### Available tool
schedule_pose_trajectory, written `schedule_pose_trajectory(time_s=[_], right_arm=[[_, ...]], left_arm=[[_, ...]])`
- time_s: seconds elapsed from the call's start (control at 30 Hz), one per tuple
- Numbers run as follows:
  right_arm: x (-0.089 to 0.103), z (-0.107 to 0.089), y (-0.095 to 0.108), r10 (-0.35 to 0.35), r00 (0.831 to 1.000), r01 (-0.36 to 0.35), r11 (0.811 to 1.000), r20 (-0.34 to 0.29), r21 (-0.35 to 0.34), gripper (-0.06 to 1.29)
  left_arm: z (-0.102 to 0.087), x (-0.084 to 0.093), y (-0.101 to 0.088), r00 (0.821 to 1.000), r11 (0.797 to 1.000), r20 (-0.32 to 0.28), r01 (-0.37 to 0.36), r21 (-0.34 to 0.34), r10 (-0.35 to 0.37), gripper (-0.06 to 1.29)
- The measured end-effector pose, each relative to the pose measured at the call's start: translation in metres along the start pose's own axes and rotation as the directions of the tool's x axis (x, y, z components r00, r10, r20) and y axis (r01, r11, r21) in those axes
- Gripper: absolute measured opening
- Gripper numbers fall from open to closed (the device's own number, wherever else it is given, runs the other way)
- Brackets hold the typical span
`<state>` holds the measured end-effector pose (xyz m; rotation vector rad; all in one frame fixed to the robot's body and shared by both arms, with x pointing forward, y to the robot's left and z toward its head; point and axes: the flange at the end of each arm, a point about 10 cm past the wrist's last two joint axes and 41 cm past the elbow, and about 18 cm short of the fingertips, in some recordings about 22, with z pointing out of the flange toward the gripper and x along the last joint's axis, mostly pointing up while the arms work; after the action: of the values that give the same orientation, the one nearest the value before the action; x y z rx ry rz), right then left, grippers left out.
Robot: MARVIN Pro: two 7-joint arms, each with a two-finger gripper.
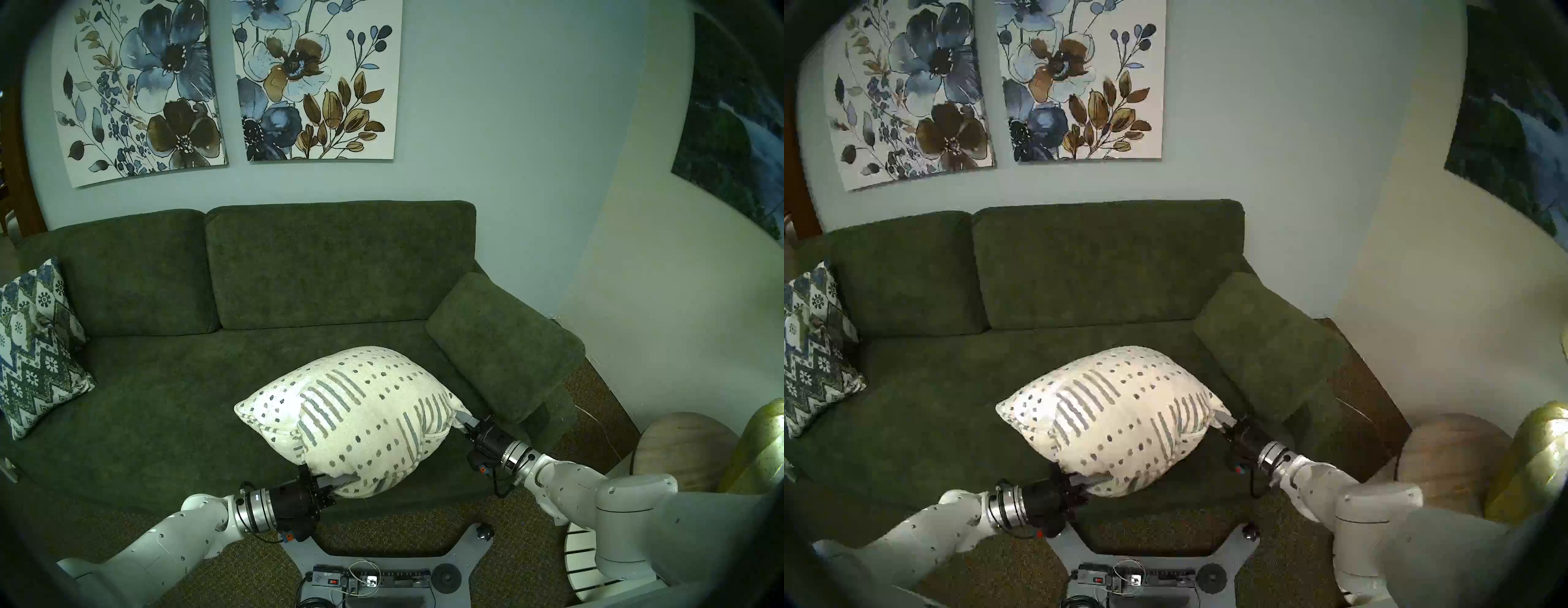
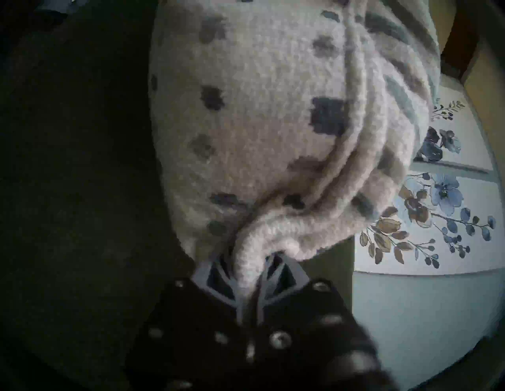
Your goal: Fluff a cushion
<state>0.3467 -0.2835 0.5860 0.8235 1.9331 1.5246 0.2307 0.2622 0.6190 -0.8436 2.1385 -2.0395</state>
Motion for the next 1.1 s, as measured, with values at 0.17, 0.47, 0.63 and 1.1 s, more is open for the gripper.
schedule_pose_trajectory(time_s=[0.17, 0.47, 0.63, 1.1], right_arm=[[0.006, -0.005, -0.008, -0.002, 1.0, 0.002, 0.999, -0.018, 0.037, -0.01], [0.025, -0.01, -0.022, 0.008, 0.998, -0.003, 0.996, -0.063, 0.085, -0.01], [0.036, -0.012, -0.029, 0.016, 0.996, -0.007, 0.995, -0.089, 0.104, -0.01], [0.068, -0.003, -0.037, 0.043, 0.986, -0.025, 0.993, -0.158, 0.114, -0.01]], left_arm=[[-0.014, -0.001, 0.019, 0.999, 0.997, 0.029, 0.019, -0.072, -0.017, 0.03], [-0.043, -0.018, 0.027, 0.994, 0.989, 0.105, 0.032, -0.142, -0.017, 0.03], [-0.059, -0.034, 0.02, 0.989, 0.987, 0.147, 0.021, -0.16, 0.003, 0.03], [-0.084, -0.086, -0.035, 0.962, 0.987, 0.244, -0.094, -0.129, 0.123, 0.03]])
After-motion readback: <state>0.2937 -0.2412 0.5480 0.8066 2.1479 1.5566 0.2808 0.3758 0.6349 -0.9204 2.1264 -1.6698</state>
